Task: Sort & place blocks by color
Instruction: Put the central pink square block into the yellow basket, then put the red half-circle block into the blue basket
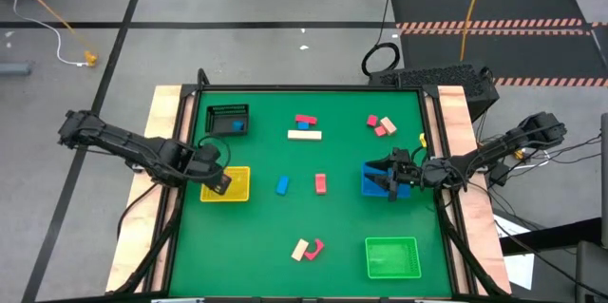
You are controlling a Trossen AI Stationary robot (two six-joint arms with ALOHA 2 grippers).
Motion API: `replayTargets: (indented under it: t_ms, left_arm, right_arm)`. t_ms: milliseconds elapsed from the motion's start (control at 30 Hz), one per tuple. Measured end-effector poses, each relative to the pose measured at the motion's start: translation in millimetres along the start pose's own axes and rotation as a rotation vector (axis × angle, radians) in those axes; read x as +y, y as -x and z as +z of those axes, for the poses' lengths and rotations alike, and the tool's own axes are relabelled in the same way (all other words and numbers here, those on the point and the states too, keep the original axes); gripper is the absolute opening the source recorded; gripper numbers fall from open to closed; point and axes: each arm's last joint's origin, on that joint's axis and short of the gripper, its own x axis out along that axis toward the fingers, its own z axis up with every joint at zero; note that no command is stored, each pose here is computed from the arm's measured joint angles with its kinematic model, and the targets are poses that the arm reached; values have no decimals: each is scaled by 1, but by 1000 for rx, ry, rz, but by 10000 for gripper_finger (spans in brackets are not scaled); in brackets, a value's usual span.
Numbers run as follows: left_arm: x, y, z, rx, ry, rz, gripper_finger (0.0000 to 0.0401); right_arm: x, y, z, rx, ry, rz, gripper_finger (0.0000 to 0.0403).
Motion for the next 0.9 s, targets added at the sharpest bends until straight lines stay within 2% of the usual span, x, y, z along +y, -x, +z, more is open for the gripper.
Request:
replayTargets:
  t_ms: [267, 500, 633, 800, 900]
  left_arm:
    - [-10, -16, 0, 42, 22, 89, 140]
    - [-18, -21, 0, 81, 47, 57, 189]
    - [-22, -21, 1, 72, 23, 17, 208]
    - [-21, -20, 1, 71, 62, 11, 196]
    - [-24, -17, 2, 57, 98, -51, 178]
  right_arm:
    - [0, 0, 0, 0, 0, 0, 212]
    - [0, 0, 0, 0, 0, 0, 212]
    - [0, 0, 0, 0, 0, 0, 212]
    - [0, 0, 0, 0, 0, 0, 212]
    - [0, 0, 0, 0, 0, 0, 212]
